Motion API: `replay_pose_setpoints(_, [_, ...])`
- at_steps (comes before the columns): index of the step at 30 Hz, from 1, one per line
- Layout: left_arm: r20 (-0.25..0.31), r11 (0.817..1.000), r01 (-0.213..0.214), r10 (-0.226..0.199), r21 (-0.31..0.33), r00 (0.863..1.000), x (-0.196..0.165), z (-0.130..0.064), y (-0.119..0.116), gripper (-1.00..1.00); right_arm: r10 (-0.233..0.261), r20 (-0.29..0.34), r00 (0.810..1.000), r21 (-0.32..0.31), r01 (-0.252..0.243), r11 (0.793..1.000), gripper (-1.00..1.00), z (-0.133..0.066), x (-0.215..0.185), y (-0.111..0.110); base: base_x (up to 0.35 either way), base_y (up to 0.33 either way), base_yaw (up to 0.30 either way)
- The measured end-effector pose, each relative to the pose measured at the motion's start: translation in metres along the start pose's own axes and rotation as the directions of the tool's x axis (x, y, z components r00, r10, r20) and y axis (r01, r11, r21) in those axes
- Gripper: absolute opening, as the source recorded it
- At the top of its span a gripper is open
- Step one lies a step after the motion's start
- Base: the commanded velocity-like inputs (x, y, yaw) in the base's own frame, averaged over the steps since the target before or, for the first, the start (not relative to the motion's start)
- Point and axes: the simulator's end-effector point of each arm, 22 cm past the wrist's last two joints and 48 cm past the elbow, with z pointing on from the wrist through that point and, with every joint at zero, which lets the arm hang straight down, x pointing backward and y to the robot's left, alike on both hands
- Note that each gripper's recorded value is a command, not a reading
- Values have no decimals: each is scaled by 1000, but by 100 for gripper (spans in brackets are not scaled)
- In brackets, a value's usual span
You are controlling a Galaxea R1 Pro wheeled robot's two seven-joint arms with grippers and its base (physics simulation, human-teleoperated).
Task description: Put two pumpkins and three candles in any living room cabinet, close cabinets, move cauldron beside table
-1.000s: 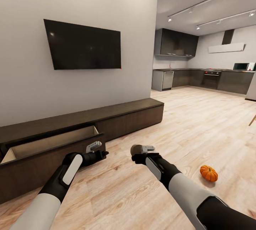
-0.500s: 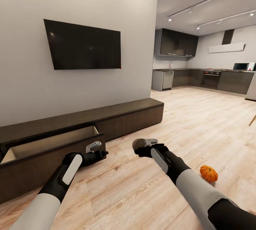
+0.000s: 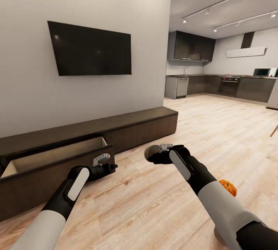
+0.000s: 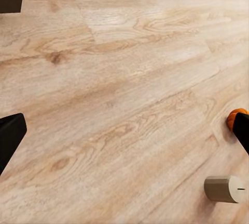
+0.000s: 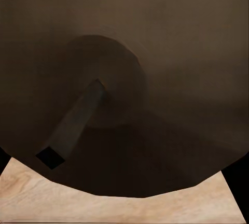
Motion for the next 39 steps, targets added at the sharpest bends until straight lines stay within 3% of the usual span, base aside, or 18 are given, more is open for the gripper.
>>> replay_pose_setpoints(8, [0, 1000, 0, 0, 0, 1000, 0, 0, 0, 100, -5, 2, 1000, 6, 5, 1000, -100, -4, -2, -9, 0, 0, -146])
replay_pose_setpoints(16, [0, 1000, 0, 0, 0, 1000, 0, 0, 0, 100, 3, 2, 1000, -27, -3, 1000, -100, -8, -1, -19, 0, 0, -282])
replay_pose_setpoints(22, [0, 1000, -1, 1, -1, 1000, 0, 0, 0, 100, 74, 25, 997, -33, -73, 997, -100, -15, -11, -36, 0, 0, -297])
replay_pose_setpoints(30, [-1, 1000, -1, 1, 0, 1000, 1, 0, 0, 100, 80, 35, 996, -7, -80, 997, -100, -19, -14, -55, 0, 0, -297])
replay_pose_setpoints(39, [-2, 1000, -1, 1, 10, 1000, 1, 0, -2, 100, 86, 37, 996, -7, -86, 996, -100, -20, -14, -58, 0, 0, -297])
